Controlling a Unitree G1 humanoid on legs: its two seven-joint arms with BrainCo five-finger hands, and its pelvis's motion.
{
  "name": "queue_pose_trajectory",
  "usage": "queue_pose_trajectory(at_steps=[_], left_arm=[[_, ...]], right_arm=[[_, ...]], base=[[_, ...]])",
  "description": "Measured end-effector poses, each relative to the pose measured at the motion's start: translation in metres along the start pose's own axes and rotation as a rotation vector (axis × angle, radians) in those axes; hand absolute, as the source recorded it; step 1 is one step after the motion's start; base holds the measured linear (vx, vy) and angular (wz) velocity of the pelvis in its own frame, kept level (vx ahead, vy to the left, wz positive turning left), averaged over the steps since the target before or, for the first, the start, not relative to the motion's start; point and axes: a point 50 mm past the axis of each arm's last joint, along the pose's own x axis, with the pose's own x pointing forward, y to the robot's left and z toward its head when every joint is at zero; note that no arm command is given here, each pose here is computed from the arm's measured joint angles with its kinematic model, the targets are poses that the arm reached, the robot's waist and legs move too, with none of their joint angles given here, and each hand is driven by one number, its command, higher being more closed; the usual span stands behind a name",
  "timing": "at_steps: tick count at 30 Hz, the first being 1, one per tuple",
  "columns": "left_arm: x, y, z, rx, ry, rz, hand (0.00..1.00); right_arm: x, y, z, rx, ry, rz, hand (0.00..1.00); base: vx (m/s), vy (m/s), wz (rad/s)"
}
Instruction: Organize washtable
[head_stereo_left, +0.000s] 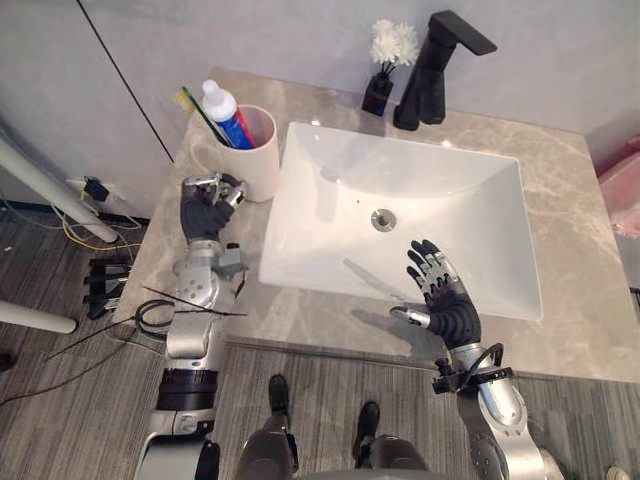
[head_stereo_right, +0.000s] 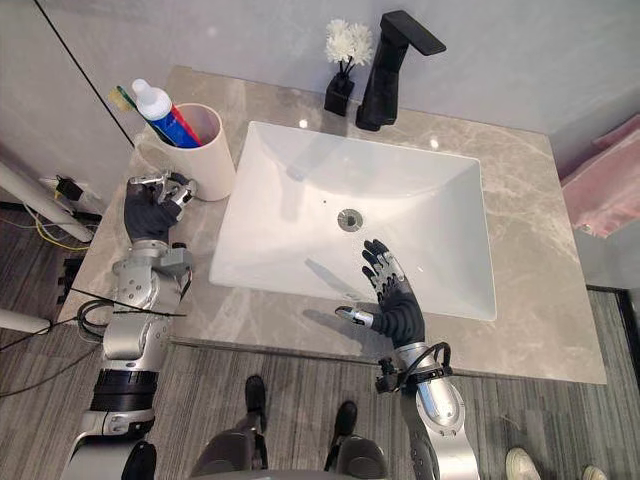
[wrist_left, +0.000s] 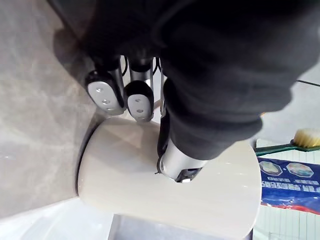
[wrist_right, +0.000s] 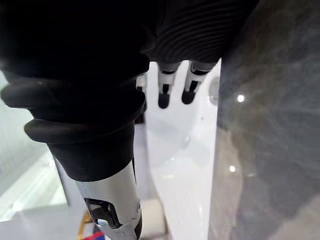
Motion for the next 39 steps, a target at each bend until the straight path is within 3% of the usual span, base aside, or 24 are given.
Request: queue_pose_trajectory(at_steps=[26, 39], left_arm=[[0.078, -0.008, 0.05, 0.115, -0.111, 0.008, 1.0], [0.094, 0.016, 0.058, 0.16, -0.084, 0.074, 1.0]], right_arm=[[-0.005, 0.005, 0.01, -0.01, -0.051, 0.01, 0.0], [-0.013, 0.002, 0.01, -0.001, -0.049, -0.008, 0.0]], base=[[0.0, 0.013, -0.06], [0.02, 0.009, 0.04]])
